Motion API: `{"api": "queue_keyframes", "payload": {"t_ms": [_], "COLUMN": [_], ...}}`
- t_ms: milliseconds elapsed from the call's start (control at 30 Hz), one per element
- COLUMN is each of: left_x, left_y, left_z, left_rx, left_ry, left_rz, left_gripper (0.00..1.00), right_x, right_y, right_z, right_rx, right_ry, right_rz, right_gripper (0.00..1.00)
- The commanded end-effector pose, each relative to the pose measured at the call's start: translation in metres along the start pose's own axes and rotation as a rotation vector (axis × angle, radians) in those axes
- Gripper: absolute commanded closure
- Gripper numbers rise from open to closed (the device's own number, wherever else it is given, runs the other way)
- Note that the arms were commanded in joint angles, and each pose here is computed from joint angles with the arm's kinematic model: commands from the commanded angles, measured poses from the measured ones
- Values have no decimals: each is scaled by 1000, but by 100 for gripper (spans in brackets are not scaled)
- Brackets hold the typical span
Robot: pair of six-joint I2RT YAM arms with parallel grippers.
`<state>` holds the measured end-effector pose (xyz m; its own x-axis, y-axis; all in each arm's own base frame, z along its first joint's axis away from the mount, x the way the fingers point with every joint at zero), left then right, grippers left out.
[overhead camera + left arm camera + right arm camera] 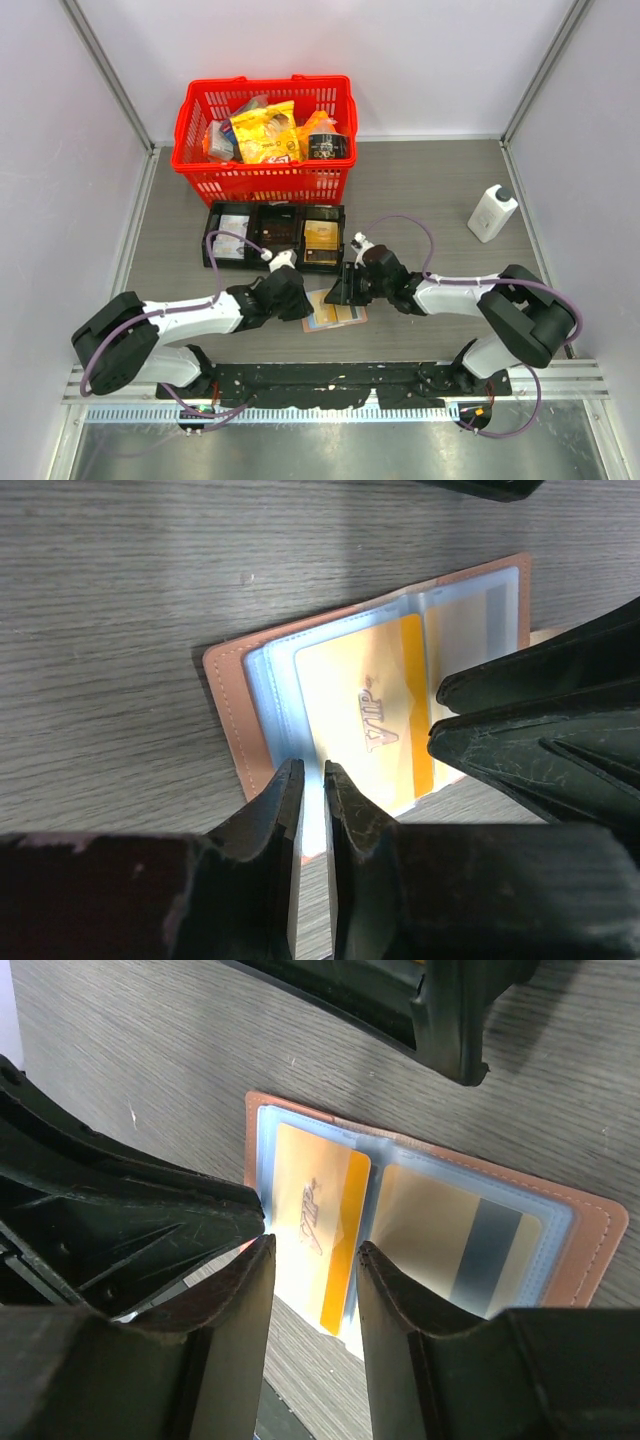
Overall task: Take the credit cards out of the card holder
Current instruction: Remove the credit card from the card holder.
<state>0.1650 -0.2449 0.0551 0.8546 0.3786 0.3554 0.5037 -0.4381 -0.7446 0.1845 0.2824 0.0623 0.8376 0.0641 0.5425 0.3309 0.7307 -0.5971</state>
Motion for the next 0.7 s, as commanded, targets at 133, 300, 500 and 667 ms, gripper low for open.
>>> {"api": "queue_keyframes", "payload": {"t_ms": [133,300,500,667], "left_x": [-10,-12,-12,-13], "left_y": [9,10,11,11], "left_z": [18,23,23,25], "left_rx": [63,83,90,96], "left_ry": [-38,-40,-39,-39], "left_rz": [28,34,37,38], "left_gripper": [84,85,85,86], "right_x": [-2,-10,-11,-10], "right_y": [5,5,6,2], "right_z": [-7,-10,-7,-8], "right_rx": [6,30,88,131], "right_ry": [19,20,41,70], "right_rz": [-25,-15,-36,-53], "right_gripper": [58,59,72,84]}}
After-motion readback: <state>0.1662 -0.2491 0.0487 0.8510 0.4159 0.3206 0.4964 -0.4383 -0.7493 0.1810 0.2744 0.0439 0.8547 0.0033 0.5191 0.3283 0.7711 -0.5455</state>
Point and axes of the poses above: each gripper's point midway between its finger pads, its own y axis out along the fingers, its own z axis along the line the jaws close on, x = y × z, the point moved 3 cm from there along -y, back along the fingers, and after that the axes turned 11 degrees about -y, right-handed, at the moved point
